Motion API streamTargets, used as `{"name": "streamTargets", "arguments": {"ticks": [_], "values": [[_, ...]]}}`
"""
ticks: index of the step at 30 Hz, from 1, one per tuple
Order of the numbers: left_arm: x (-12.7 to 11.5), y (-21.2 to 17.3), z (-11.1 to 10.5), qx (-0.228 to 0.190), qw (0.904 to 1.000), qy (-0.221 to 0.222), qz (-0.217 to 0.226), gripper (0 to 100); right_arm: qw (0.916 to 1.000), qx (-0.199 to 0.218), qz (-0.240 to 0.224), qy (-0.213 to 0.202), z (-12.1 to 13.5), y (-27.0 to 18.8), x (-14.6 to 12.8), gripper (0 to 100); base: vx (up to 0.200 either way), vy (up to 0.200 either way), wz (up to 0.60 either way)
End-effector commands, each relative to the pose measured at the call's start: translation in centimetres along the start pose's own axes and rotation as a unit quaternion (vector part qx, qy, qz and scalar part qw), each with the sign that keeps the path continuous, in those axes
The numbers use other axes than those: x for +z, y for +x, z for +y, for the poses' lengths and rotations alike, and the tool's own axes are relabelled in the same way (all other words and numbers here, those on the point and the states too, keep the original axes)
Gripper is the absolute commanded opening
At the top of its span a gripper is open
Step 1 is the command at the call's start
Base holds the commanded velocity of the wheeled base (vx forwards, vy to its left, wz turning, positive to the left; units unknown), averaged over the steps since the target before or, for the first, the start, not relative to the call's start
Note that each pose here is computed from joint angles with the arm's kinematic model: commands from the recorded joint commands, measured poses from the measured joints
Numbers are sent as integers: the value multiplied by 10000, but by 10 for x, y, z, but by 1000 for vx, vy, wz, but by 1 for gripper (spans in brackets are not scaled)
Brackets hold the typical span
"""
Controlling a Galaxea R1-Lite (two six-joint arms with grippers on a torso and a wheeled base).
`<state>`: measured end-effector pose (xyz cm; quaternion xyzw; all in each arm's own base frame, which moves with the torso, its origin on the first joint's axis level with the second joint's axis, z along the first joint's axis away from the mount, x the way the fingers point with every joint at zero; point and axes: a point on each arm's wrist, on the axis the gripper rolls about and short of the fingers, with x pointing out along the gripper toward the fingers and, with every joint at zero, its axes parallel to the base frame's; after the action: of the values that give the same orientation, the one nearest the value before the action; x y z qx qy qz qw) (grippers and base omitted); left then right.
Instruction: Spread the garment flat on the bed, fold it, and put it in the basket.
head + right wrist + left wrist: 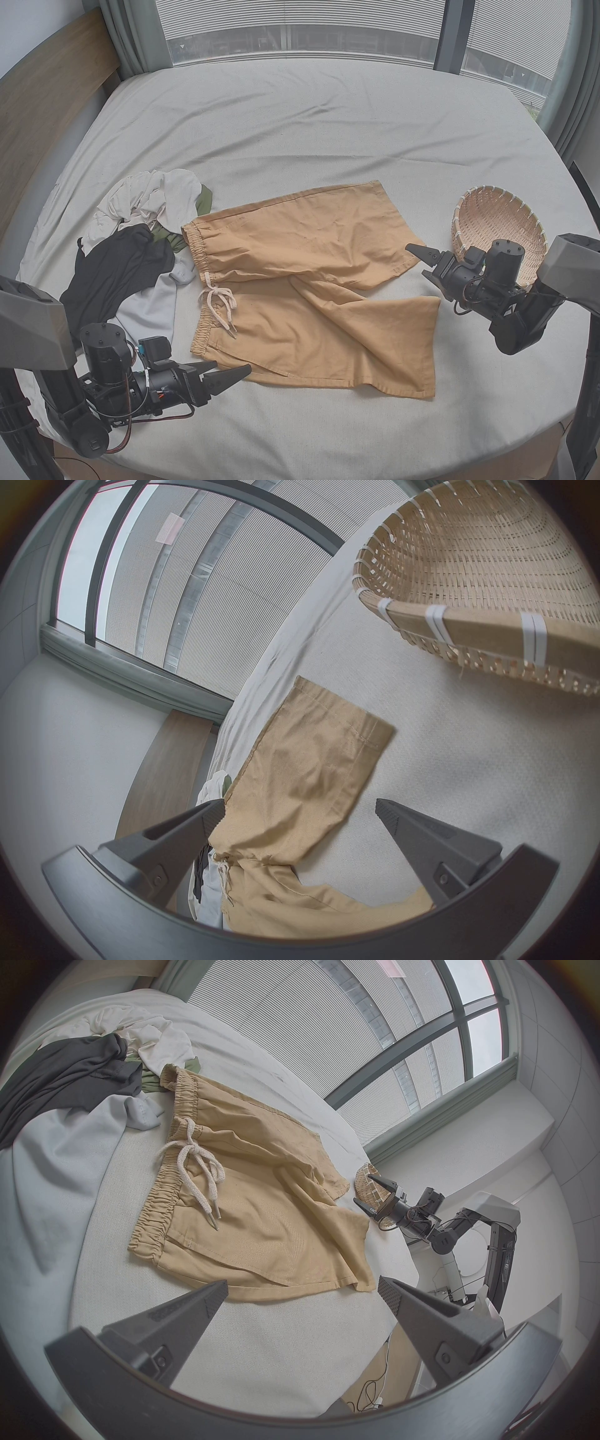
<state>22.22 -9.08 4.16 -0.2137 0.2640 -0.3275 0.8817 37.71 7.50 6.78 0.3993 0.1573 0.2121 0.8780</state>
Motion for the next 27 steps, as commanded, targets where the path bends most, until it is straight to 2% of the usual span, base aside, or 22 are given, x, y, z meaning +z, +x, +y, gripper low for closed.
{"name": "streamTargets", "arguments": {"ticks": [1, 8, 13, 17, 22, 23, 24, 27], "values": [[-1, 0, 0, 2, 10000, -9, 12, 100, 9999, 100, -96, -49, 8, -3, 7, 100, 0, 0, 0], [-2, -1, 0, 23, 10000, -28, 39, 100, 10000, -25, -66, -32, 12, -21, 6, 100, 0, 0, 0], [-3, -2, 1, 36, 10000, -41, 64, 100, 9992, -396, 87, 44, 1, -44, -5, 100, 0, 0, 0], [-5, -4, 2, 91, 9999, -90, 110, 100, 9974, -717, -38, 29, -9, -58, -9, 100, 0, 0, 0], [-10, -11, 26, 646, 9970, -407, 143, 100, 9977, -673, -97, -83, -3, -84, -21, 100, 0, 0, 0], [-10, -11, 26, 646, 9970, -407, 143, 100, 9977, -673, -97, -83, -3, -84, -21, 100, 0, 0, 0], [-10, -14, 43, 970, 9935, -590, 64, 100, 9979, -629, -20, -136, 3, -94, -29, 100, 0, 0, 0], [-10, -17, 58, 1213, 9896, -771, 11, 100, 9985, -491, 121, -204, 16, -106, -40, 100, 0, 0, 0]]}}
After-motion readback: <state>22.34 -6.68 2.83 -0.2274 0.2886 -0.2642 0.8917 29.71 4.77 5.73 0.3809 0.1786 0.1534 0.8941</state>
